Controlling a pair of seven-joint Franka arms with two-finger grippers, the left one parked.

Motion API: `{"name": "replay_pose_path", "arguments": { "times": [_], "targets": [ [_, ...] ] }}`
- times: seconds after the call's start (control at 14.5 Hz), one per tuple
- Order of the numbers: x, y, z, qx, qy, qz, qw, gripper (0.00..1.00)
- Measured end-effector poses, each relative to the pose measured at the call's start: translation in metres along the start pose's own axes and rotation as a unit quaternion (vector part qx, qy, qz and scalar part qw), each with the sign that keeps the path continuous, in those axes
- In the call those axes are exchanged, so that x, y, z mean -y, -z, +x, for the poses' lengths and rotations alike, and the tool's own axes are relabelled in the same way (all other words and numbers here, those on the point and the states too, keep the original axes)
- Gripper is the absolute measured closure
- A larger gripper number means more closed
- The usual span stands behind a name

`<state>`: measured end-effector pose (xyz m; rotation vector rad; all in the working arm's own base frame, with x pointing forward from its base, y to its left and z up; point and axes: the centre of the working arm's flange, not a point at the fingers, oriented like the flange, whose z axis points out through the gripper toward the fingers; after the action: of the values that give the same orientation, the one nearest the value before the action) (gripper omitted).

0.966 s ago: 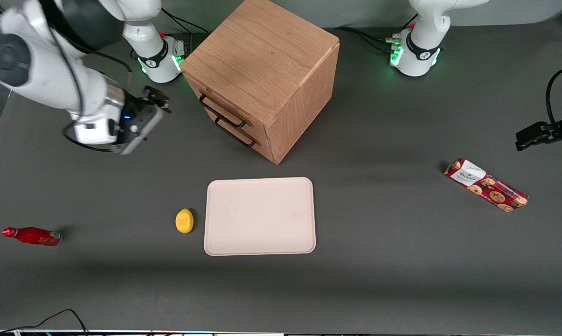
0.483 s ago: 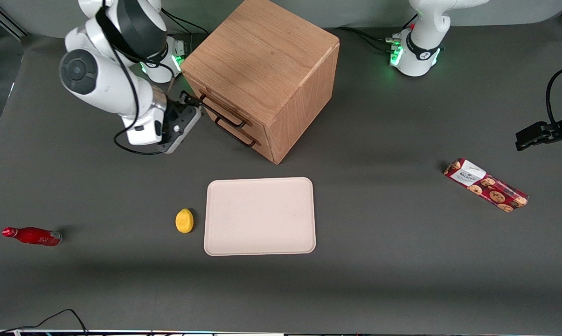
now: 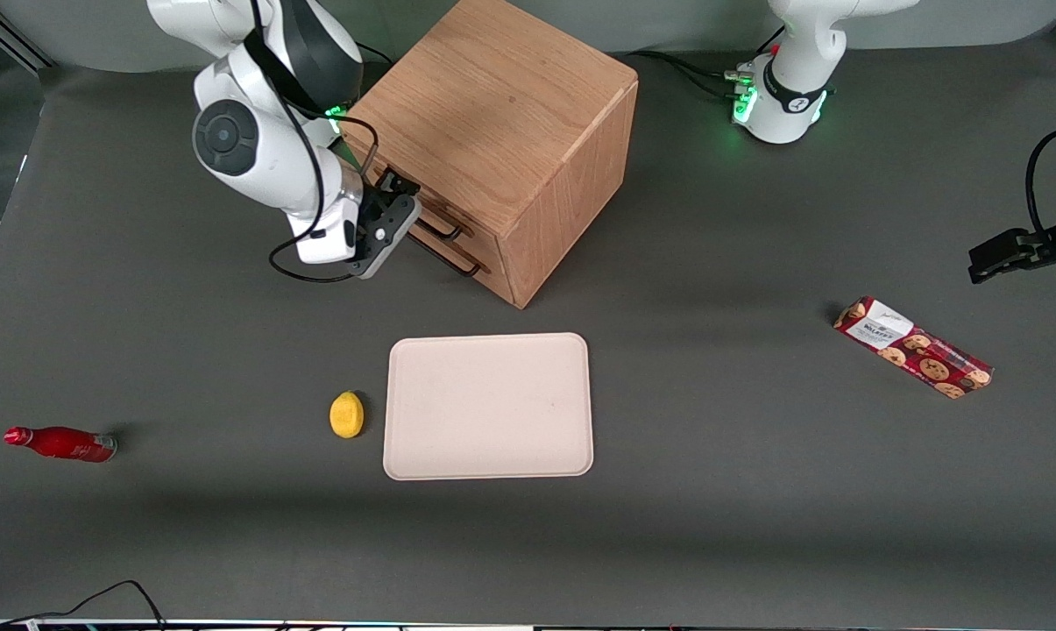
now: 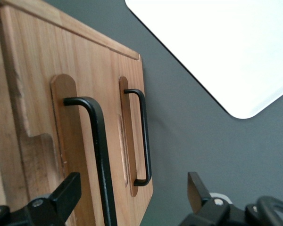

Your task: Open upper drawer

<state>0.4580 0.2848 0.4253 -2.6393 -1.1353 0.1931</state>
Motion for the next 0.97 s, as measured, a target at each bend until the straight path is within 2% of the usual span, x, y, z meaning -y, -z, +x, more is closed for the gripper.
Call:
{"name": "replay_pose_path", "arguments": {
  "times": [0.48,0.76,0.97],
  "targets": [
    [-0.003,-0.017,-0.006,0.008,-0.005,0.001,1.0000,0.00],
    [-0.006,-0.026,-0.008,0.002,-0.009,-0.003,1.0000,0.00],
    [-0.009,-0.038,-0.010,0.006,-0.011,-0.001,0.9999,0.00]
  ]
}}
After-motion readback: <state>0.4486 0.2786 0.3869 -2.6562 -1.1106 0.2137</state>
